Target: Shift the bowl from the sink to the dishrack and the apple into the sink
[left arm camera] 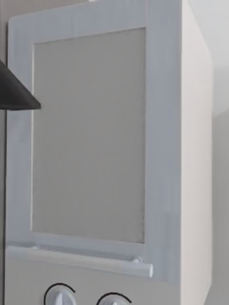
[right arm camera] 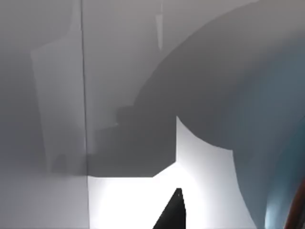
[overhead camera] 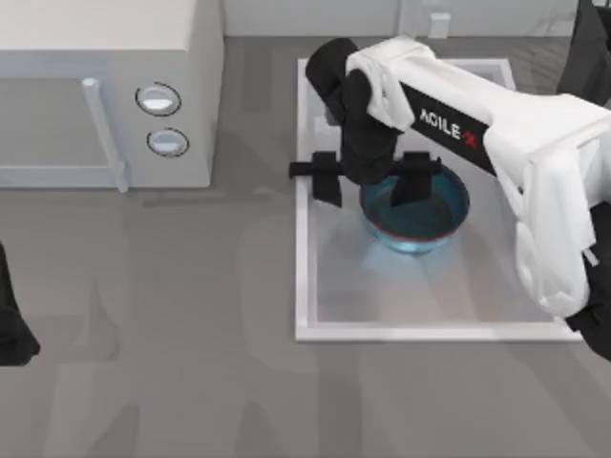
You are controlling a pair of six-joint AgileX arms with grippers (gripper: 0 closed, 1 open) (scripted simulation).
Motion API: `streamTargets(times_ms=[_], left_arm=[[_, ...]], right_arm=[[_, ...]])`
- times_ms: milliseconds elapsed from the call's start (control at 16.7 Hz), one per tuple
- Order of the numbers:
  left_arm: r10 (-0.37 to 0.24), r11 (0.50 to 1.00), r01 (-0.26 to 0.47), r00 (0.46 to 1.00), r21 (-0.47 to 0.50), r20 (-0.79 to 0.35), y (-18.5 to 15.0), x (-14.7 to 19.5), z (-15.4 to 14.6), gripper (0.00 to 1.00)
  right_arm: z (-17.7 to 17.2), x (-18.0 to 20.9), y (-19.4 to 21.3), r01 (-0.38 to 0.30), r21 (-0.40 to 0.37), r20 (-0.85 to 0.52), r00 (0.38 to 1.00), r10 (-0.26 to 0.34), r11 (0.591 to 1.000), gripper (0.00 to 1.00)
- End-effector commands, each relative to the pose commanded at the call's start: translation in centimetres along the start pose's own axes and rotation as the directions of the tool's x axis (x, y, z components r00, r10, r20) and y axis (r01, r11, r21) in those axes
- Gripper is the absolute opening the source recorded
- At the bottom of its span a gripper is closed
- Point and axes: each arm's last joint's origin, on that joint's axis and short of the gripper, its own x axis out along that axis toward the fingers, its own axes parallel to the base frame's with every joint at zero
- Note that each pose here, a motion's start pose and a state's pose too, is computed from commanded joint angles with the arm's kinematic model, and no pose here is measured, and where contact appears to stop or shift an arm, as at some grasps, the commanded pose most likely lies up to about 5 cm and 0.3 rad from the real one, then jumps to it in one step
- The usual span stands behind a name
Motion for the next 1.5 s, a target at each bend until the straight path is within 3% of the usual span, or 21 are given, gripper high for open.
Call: streamTargets(times_ms=[540, 1200, 1500], left_arm=[[0.000, 1.000, 0.000, 1.000, 0.000, 0.000, 0.0, 0.0, 0.0, 1.00], [0.000, 1.000, 0.000, 1.000, 0.000, 0.000, 0.0, 0.0, 0.0, 1.00], [0.000, 1.000, 0.000, 1.000, 0.000, 0.000, 0.0, 0.0, 0.0, 1.00]], right_arm=[[0.0, 0.0, 0.0, 0.000, 0.000, 0.000, 1.000, 0.000, 1.000, 0.02], [0.0, -0.8, 0.1, 0.000, 0.003, 0.004, 1.000, 0.000, 1.000, 0.00], [-3.0, -8.4, 3.1, 0.009, -0.001, 0.002, 1.000, -0.009, 1.000, 0.00]])
